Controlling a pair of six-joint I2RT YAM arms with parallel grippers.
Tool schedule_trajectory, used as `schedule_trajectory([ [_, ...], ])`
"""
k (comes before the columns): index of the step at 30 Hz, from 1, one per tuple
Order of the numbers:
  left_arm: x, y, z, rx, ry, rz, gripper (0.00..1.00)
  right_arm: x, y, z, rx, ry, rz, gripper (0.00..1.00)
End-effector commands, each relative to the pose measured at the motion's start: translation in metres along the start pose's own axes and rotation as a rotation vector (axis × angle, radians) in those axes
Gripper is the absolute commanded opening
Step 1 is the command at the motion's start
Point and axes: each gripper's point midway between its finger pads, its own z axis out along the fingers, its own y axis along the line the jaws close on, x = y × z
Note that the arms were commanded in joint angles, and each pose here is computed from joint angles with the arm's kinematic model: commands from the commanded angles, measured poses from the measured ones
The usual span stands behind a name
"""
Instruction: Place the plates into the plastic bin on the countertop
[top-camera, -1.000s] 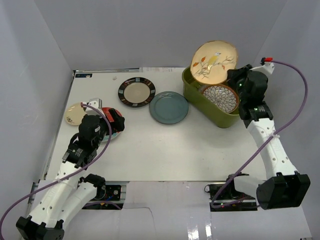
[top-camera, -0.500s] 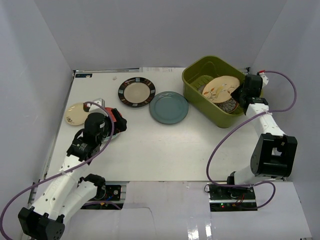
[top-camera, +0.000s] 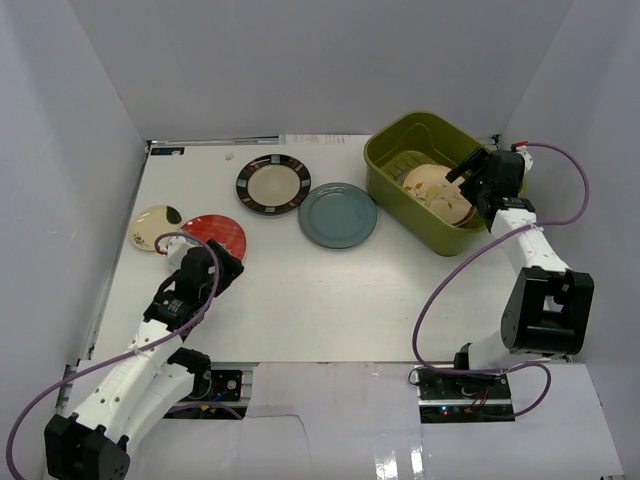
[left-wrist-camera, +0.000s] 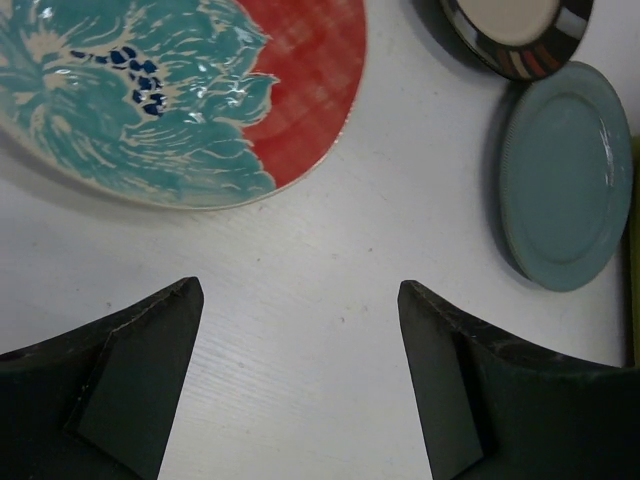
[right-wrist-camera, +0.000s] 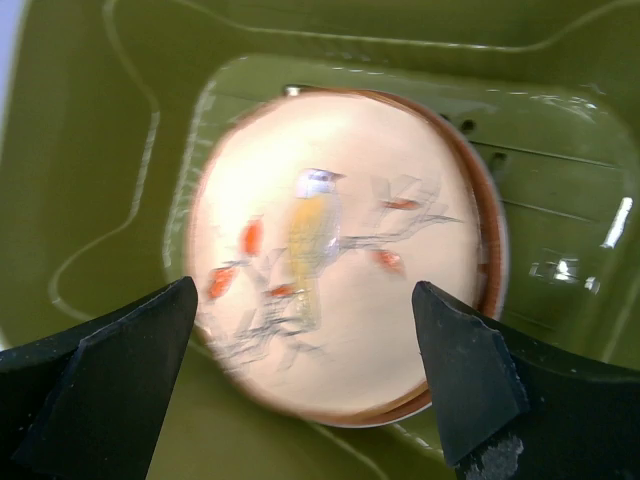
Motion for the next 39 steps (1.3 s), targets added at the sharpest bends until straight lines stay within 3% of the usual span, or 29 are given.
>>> schedule_trajectory([
  [1, -0.009, 0.021, 0.007, -0.087, -0.085, -0.141, 0.88, -0.031, 0.044, -0.027, -0.178, -0.081, -0.02, 0.94],
  [4, 0.005, 0.041, 0.025, -0.162, -0.025, -0.204, 0.87, -0.031, 0.062, -0.051, -0.276, -0.071, -0.046, 0.9],
  [9, 0.001, 0.07, 0.039, -0.238, -0.038, -0.293, 0.87, -0.019, 0.101, -0.102, -0.49, -0.067, -0.103, 0.9],
  [15, 0.0, 0.093, 0.055, -0.275, -0.05, -0.368, 0.87, 0.077, 0.167, -0.169, -0.786, 0.061, -0.266, 0.91],
  [20, 0.002, 0.108, 0.069, -0.32, -0.055, -0.391, 0.82, 0.163, 0.188, -0.208, -0.949, 0.212, -0.35, 0.95],
  [25, 0.002, 0.116, 0.075, -0.337, -0.078, -0.39, 0.69, 0.203, 0.193, -0.22, -0.97, 0.274, -0.397, 0.95],
  [28, 0.0, 0.115, 0.076, -0.326, -0.091, -0.382, 0.54, 0.212, 0.196, -0.225, -0.98, 0.283, -0.408, 0.96],
  [29, 0.002, 0.115, 0.076, -0.32, -0.088, -0.379, 0.44, 0.212, 0.198, -0.225, -0.978, 0.28, -0.408, 0.96],
  [32, 0.002, 0.114, 0.076, -0.306, -0.089, -0.374, 0.35, 0.218, 0.197, -0.223, -0.97, 0.297, -0.408, 0.96],
  [39, 0.009, 0.117, 0.076, -0.27, -0.101, -0.36, 0.03, 0.233, 0.151, -0.186, -0.769, 0.256, -0.208, 0.96],
])
